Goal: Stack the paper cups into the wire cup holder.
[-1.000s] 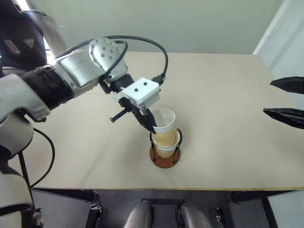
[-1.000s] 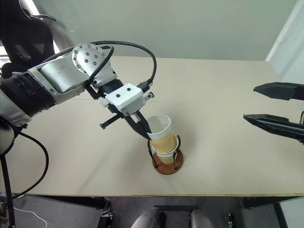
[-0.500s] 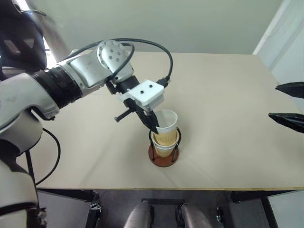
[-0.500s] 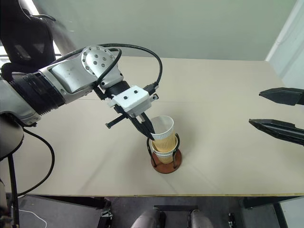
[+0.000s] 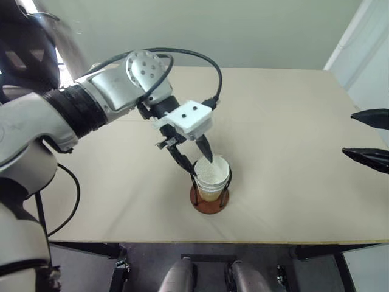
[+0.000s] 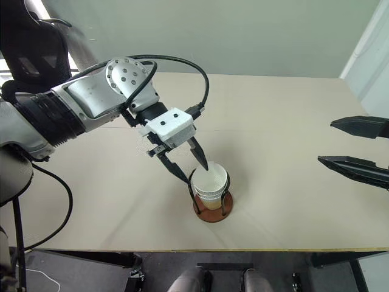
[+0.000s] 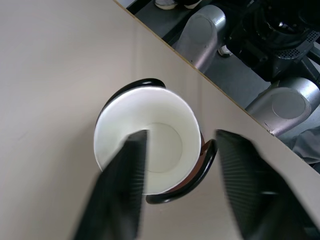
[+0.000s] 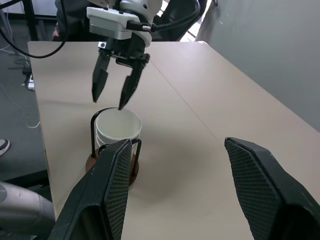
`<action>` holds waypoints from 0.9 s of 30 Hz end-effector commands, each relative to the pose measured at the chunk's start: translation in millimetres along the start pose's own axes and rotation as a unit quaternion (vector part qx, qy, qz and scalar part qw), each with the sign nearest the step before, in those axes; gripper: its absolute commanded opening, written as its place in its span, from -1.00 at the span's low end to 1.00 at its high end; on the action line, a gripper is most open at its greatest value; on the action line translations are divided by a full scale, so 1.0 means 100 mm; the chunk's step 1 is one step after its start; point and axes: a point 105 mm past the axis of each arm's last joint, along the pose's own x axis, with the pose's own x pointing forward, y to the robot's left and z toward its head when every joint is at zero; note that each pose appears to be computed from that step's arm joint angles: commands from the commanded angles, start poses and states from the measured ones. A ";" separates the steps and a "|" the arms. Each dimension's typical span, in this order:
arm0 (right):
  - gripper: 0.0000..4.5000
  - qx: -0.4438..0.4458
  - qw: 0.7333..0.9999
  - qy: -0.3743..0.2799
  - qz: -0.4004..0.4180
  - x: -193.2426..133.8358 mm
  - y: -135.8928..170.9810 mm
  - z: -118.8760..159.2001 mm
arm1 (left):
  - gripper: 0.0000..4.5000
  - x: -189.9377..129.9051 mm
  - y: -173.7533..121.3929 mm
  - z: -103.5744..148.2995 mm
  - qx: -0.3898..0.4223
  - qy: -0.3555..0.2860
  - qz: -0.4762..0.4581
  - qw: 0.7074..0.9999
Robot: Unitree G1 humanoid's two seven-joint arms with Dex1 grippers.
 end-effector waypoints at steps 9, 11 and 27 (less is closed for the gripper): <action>0.34 -0.022 1.000 -0.004 0.011 0.04 -0.06 0.00 | 0.99 -0.51 0.26 0.24 0.030 -0.051 0.130 0.990; 0.34 -0.020 1.000 -0.004 0.018 0.07 -0.09 -0.03 | 0.99 -0.66 0.26 0.25 0.020 -0.064 0.167 0.984; 0.98 -0.027 0.995 0.012 0.098 0.34 -0.51 -0.36 | 1.00 -1.38 -1.09 -0.64 -0.290 -0.045 0.458 0.840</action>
